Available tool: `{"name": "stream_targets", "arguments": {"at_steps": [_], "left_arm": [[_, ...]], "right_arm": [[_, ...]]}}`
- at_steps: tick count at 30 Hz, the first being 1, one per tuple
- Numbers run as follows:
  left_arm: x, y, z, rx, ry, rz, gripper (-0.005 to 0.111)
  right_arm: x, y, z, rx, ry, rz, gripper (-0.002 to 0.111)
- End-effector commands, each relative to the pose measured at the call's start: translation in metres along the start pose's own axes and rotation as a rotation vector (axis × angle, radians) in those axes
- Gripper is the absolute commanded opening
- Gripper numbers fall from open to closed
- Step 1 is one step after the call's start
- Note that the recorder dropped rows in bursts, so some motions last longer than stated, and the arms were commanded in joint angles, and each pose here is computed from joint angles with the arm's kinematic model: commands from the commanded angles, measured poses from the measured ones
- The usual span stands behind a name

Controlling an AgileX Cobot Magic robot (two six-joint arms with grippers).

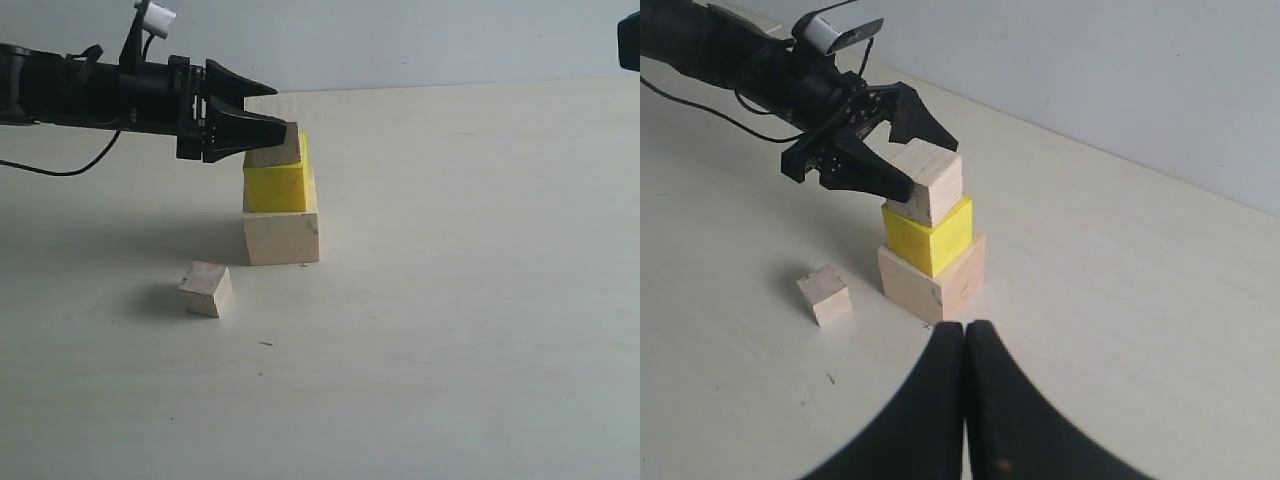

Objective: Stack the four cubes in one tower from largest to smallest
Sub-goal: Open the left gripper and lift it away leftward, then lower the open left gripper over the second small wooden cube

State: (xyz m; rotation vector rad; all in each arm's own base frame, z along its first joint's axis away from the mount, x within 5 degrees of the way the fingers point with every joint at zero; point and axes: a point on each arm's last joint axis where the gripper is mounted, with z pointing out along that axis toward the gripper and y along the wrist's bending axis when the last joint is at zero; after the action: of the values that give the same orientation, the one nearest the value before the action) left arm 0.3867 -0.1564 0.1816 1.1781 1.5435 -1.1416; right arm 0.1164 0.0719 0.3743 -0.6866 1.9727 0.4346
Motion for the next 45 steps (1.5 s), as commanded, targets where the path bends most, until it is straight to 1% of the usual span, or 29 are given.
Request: {"name": "stream_targets", "arguments": {"at_steps": [1,8,13,15,17,19,21,23,24,25,26,27,28,29,30,31,32,33,34,35,37,43,45], "left_arm": [[-0.013,0.000,-0.010,-0.035,-0.035,0.020,0.074],[-0.034,0.000,-0.036,-0.092,-0.060,0.048,0.074],[-0.053,-0.010,-0.044,-0.091,-0.047,0.075,0.074],[-0.059,-0.015,-0.046,-0.087,-0.037,0.068,0.074],[-0.065,-0.018,-0.048,-0.087,-0.039,0.037,0.074],[-0.072,-0.022,-0.050,-0.088,-0.041,0.040,0.074],[-0.083,-0.031,-0.054,-0.089,-0.038,0.047,0.073],[-0.096,-0.042,-0.060,-0.085,-0.009,0.059,0.057],[-0.102,-0.051,-0.064,-0.080,0.036,0.067,0.040],[-0.105,-0.056,-0.066,-0.081,0.052,0.057,0.031],[-0.111,-0.064,-0.069,-0.084,0.081,0.034,0.015],[-0.114,-0.068,-0.072,-0.087,0.099,0.031,0.006],[-0.121,-0.076,-0.075,-0.093,0.116,0.036,0.000],[-0.125,-0.080,-0.077,-0.100,0.120,-0.004,0.000],[-0.128,-0.085,-0.080,-0.113,0.133,-0.096,0.000],[-0.128,-0.084,-0.083,-0.189,0.164,-0.199,0.000],[-0.122,-0.079,-0.088,-0.311,0.238,-0.332,0.000],[-0.115,-0.077,-0.093,-0.387,0.310,-0.407,0.000],[-0.105,-0.075,-0.098,-0.458,0.400,-0.507,0.000],[-0.097,-0.075,-0.100,-0.506,0.454,-0.590,0.000],[-0.087,-0.076,-0.098,-0.521,0.473,-0.646,0.000],[-0.050,-0.086,-0.073,-0.481,0.561,-0.736,0.000],[-0.038,-0.087,-0.065,-0.485,0.622,-0.773,0.005]], "right_arm": [[0.000,0.000,-0.001,0.008,-0.016,0.001,0.000],[0.000,0.000,-0.001,0.008,-0.016,0.001,0.000],[0.000,0.000,-0.001,0.008,-0.016,0.001,0.000],[0.000,0.000,-0.001,0.008,-0.016,0.001,0.000],[0.000,0.000,-0.001,0.008,-0.016,0.001,0.000],[0.000,0.000,-0.001,0.008,-0.016,0.001,0.000],[0.000,0.000,-0.002,0.008,-0.018,0.002,0.000],[0.000,0.000,-0.002,0.008,-0.018,0.002,0.000],[0.000,0.000,-0.002,0.008,-0.018,0.002,0.000],[0.000,0.000,-0.002,0.008,-0.018,0.002,0.000],[0.000,0.000,-0.002,0.008,-0.018,0.002,0.000],[0.000,0.000,-0.002,0.008,-0.018,0.002,0.000],[0.000,0.000,-0.002,0.008,-0.018,0.002,0.000],[0.000,0.000,-0.002,0.008,-0.018,0.002,0.000],[0.000,0.000,-0.002,0.008,-0.018,0.002,0.000],[0.000,0.000,-0.002,0.008,-0.018,0.002,0.000],[0.000,0.000,-0.002,0.008,-0.018,0.002,0.000],[0.000,0.000,-0.002,0.008,-0.018,0.002,0.000],[-0.001,0.000,-0.002,0.010,-0.021,0.002,0.000],[-0.001,0.000,-0.002,0.011,-0.023,0.002,0.000],[-0.001,-0.001,-0.002,0.013,-0.027,0.002,0.000],[-0.001,-0.001,-0.002,0.013,-0.027,0.002,0.000],[-0.001,-0.001,-0.002,0.013,-0.027,0.002,0.000]]}}
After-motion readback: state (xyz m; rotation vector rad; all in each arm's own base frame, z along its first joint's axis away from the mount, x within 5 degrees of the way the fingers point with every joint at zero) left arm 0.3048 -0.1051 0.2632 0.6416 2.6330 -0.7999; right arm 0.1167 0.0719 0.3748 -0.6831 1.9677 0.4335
